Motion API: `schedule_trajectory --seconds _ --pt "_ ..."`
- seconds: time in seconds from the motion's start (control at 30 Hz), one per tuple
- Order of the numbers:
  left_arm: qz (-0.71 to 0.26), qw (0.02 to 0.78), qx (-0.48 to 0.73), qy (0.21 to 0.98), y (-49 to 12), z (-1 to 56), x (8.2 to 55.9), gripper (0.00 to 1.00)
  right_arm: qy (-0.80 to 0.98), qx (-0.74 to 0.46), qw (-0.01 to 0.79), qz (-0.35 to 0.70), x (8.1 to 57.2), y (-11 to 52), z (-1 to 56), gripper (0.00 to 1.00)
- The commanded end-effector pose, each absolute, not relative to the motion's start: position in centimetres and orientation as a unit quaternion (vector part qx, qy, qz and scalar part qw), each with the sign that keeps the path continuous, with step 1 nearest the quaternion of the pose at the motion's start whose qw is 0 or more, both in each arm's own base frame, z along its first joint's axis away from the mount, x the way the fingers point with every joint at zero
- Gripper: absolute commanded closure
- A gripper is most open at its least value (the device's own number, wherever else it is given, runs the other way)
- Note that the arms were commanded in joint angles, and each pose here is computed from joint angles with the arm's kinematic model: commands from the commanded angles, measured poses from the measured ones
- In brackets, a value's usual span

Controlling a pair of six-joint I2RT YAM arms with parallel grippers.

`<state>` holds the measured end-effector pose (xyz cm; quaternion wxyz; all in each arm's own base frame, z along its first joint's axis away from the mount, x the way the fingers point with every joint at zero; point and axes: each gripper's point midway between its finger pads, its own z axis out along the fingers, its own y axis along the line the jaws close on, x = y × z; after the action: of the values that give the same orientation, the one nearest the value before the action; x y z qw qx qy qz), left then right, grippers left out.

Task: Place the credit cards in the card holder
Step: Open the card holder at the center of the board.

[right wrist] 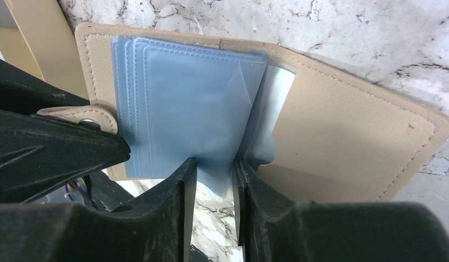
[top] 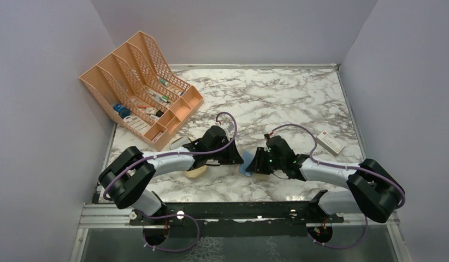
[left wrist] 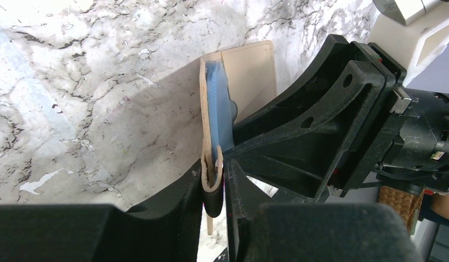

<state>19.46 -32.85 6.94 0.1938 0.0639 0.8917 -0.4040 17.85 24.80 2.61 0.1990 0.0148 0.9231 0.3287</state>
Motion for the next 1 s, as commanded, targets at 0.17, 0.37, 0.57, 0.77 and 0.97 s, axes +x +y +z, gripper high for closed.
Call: schedule_trajectory --seconds 0.17,0.37,0.57,0.77,0.97 --pt "-0.408 0.199 0.063 0.889 -33.0 6.9 19.7 0.7 0.929 0.014 0.202 0.309 17.6 24.1 1.4 0.73" --pt "-0.406 0.193 0.065 0.891 -33.2 6.4 19.7 0.7 0.929 0.014 0.204 0.31 17.6 24.0 1.4 0.75" --pt "-0.407 0.192 0.065 0.89 -33.3 6.2 19.7 0.82 0.928 0.015 0.205 0.311 17.5 23.9 1.4 0.78" --pt "-0.422 0.192 0.067 0.883 -33.5 6.6 19.5 1.0 0.929 0.015 0.203 0.31 17.3 23.8 1.2 0.78" --pt "-0.413 0.198 0.071 0.886 -33.4 7.2 19.8 1.0 0.923 0.011 0.207 0.325 17.6 24.5 3.2 0.63"
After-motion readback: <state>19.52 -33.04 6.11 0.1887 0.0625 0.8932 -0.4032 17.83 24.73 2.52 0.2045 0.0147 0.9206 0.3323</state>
